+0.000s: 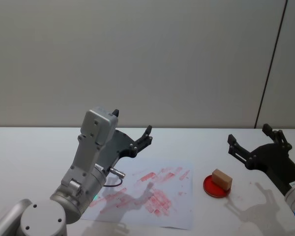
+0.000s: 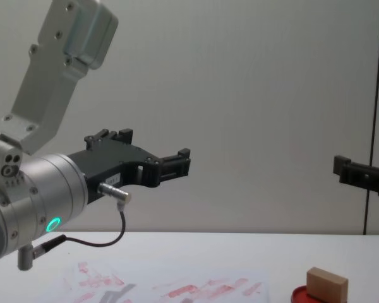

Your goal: Use the one hand to pick up the stamp and affix it onto the A4 paper.

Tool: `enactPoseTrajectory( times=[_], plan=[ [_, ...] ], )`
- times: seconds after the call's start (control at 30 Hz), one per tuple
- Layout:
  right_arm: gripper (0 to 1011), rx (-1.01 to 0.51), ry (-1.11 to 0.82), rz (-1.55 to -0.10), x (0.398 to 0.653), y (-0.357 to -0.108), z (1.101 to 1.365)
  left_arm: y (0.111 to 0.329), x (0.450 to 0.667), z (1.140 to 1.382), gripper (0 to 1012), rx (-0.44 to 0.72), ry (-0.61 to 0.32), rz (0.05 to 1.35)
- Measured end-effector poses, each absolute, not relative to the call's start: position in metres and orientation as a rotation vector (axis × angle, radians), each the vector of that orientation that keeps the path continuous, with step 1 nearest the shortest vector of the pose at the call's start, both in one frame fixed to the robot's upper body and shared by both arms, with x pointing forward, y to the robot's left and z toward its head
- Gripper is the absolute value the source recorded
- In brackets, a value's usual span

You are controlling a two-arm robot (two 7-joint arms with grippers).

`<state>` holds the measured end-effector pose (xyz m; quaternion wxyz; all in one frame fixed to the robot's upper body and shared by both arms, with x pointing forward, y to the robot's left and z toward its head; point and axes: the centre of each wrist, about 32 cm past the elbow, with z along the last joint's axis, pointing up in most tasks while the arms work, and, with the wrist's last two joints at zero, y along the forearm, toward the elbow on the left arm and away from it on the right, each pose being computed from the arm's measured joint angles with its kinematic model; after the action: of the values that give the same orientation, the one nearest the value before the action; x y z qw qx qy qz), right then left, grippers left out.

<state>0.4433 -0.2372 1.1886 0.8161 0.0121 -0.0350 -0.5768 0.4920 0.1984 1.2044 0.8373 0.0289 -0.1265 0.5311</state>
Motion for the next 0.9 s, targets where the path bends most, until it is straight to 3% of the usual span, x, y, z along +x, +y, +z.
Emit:
enactPoseTrajectory(
  times=[0.9],
  plan=[
    [1001,0.026,-0.075,-1.229,0.4433,-0.2371,1.1887,0.1984,0.492,1.2044,1002,0.061,-0.268,1.124]
  ],
)
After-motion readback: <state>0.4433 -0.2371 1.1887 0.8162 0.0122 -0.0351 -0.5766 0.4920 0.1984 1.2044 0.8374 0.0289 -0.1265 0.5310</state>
